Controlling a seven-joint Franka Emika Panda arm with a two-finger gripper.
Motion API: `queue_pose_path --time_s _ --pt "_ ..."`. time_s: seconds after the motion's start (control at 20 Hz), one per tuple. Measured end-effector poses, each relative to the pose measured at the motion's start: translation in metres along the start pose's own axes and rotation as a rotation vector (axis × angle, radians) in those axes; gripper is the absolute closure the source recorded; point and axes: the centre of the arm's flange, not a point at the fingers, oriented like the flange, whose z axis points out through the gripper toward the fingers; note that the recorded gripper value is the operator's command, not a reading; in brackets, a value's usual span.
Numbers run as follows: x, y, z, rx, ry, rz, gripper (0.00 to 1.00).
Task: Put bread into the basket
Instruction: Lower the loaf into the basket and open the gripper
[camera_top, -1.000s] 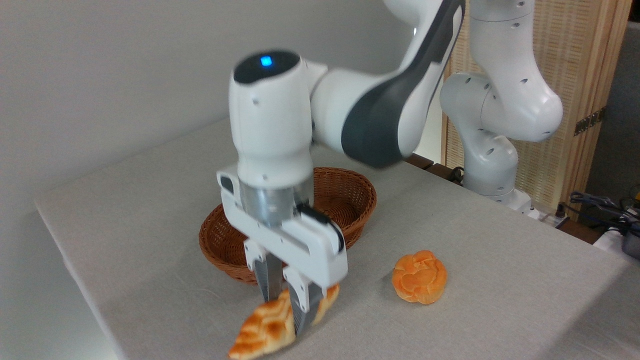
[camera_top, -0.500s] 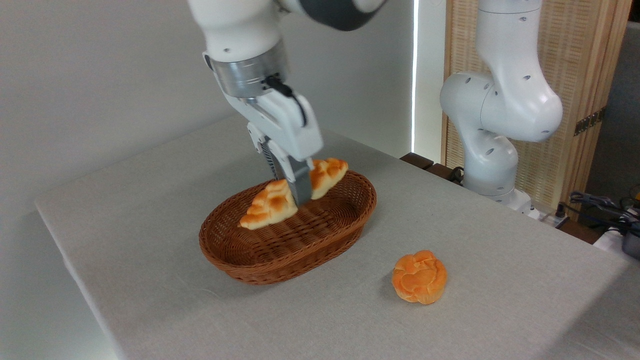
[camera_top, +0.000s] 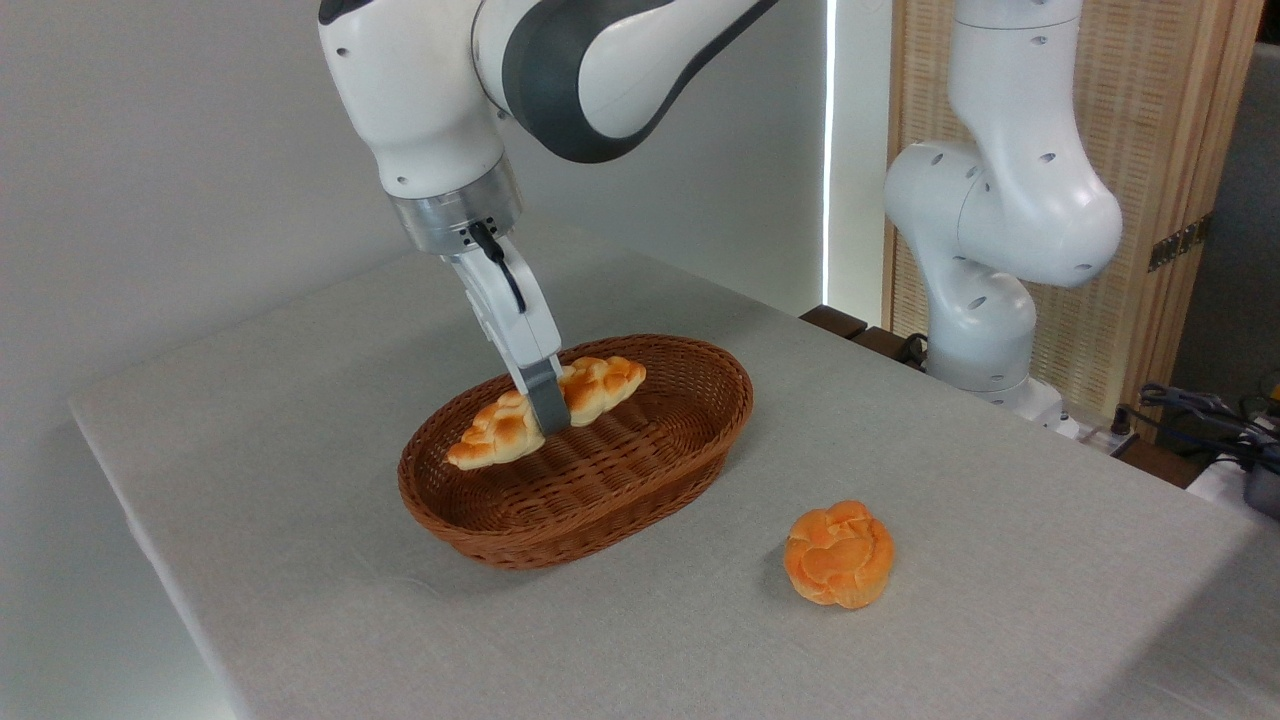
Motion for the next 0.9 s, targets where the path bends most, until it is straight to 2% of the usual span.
queue_pose_path --time_s 0.5,0.7,0.75,0.9 --pt "0.001 -0.001 0.000 0.013 0.010 0.003 0.00" --pt "-0.001 -0.001 -0.010 0.031 0.025 0.001 0.00" --pt "-0.004 -0.002 -0.019 0.049 0.034 -0.004 0.00" --pt "-0.029 -0.013 -0.062 0.147 0.049 -0.039 0.00"
